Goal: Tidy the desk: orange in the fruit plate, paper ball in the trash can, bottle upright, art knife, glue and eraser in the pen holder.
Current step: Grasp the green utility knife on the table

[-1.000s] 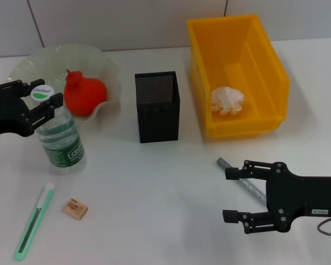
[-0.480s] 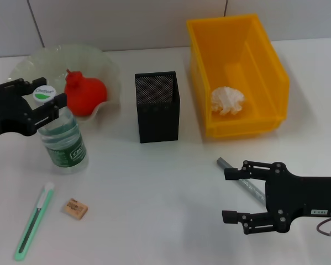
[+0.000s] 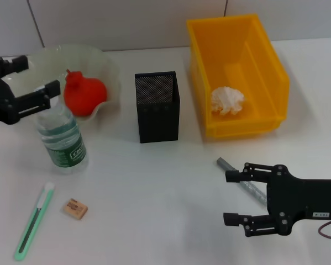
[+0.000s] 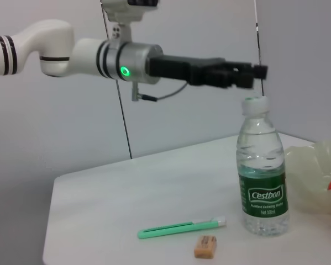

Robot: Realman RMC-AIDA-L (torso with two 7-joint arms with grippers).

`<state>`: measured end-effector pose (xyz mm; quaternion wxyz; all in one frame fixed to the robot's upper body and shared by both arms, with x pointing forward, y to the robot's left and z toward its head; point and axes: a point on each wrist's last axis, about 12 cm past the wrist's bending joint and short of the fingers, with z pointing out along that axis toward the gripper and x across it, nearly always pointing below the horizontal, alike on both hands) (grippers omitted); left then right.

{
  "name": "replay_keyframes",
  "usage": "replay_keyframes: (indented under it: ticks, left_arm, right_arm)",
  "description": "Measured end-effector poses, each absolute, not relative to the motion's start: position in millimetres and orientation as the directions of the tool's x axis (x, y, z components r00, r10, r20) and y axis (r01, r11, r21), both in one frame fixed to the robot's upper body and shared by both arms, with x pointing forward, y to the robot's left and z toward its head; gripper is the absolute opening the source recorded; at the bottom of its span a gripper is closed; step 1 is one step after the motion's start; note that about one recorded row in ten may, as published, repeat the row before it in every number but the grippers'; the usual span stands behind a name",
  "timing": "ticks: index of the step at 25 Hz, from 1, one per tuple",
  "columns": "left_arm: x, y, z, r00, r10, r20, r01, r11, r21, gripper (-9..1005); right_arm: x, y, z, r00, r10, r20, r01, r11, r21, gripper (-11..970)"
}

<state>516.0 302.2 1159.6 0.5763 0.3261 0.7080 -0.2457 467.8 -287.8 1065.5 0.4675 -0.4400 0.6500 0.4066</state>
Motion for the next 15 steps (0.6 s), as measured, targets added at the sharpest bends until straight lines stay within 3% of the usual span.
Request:
replay_keyframes:
  ticks: [6,12,15]
  left_arm:
    - [494,304,1183,-0.205,0.163,-0.965,0.749,0.661,-0.047,834]
    - [482,290,1178,-0.438,0.290,-0.851,0.696,0.708,-0.117,834]
    - [479,283,1179,-0.467,0.323,-0.823,0.694,0.711,-0.115,833]
  right_arm:
    - [467,-289,1067,-0.168,-0.186,-0.968,-0.951,0.289,0.110,819]
    - [469,-288,1069,-0.157,-0.189,-0.969,-0.955,0.278,0.101,819]
    - [469,-289,1070,-0.152,-0.191,-0.970,-0.959,0.267,0.097,819]
